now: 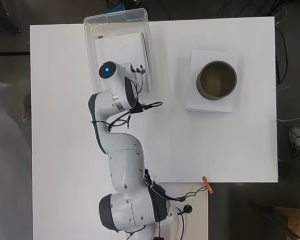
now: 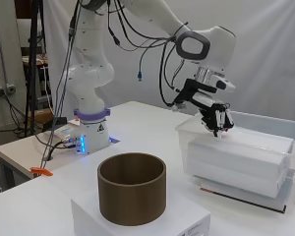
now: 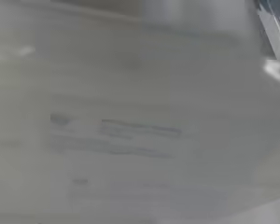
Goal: Teleoperate dual arm-hand system to remove items from a box
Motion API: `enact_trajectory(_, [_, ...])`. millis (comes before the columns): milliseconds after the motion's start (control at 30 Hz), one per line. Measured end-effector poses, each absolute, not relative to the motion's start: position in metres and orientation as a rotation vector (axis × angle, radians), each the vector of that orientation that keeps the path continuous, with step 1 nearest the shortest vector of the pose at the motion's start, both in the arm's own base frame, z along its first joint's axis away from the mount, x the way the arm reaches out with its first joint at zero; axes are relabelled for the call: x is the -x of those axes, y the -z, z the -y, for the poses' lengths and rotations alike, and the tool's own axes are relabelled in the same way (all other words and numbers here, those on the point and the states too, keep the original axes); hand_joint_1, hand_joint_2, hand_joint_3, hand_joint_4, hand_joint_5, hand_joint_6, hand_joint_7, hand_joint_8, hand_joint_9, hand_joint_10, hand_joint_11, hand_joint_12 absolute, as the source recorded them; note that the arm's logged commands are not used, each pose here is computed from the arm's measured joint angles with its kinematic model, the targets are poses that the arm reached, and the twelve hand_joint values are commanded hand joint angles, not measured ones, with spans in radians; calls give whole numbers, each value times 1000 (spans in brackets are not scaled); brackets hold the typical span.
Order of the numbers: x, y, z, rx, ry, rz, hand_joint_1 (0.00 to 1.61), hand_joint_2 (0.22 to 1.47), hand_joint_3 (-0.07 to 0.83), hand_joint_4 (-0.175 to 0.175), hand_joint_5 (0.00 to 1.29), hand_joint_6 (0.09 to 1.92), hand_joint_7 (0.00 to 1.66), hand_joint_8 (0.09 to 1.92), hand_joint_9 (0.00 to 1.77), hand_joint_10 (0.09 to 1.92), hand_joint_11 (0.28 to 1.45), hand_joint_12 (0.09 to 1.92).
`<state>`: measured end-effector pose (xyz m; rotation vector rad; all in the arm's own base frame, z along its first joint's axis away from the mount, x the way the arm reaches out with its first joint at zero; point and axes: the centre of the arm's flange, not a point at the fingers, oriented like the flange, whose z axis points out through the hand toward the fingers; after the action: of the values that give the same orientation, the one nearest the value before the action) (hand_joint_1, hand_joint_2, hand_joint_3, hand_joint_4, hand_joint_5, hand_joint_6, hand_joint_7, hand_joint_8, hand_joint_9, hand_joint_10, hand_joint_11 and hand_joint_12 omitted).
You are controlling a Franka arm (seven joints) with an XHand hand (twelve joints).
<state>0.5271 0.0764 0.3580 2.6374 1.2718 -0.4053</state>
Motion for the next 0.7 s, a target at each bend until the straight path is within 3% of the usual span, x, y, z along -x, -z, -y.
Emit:
enact_trajectory(67, [-529, -366, -74, -2652, 358, -1289, 874, 1235, 49, 175, 714, 1518, 1234, 1920, 1430, 1920, 1002, 1781])
enact_trajectory(133, [-532, -384, -71, -2679, 279, -1265, 931, 1198, 25, 175, 799, 1340, 1279, 1920, 1473, 1920, 1058, 1776])
enact_trajectory(267, [-515, -441, -49, -2697, 66, -1261, 957, 1186, 17, 175, 827, 1305, 1310, 1920, 1491, 1920, 1109, 1758])
enact_trajectory(367, [-477, -499, -27, -2724, -163, -1264, 998, 1146, -3, 175, 921, 1123, 1338, 1920, 1516, 1920, 1137, 1762])
enact_trajectory(500, [-414, -558, 29, -2743, -386, -1128, 1017, 1121, -6, 175, 972, 1033, 1370, 1920, 1542, 1920, 1183, 1757])
enact_trajectory(600, [-371, -579, 87, -2725, -480, -980, 1023, 1105, -4, 175, 1001, 967, 1418, 1920, 1580, 1920, 1220, 1754])
enact_trajectory(700, [-355, -569, 149, -2763, -445, -855, 1033, 1097, -3, 175, 1018, 947, 1441, 1920, 1599, 1920, 1234, 1750])
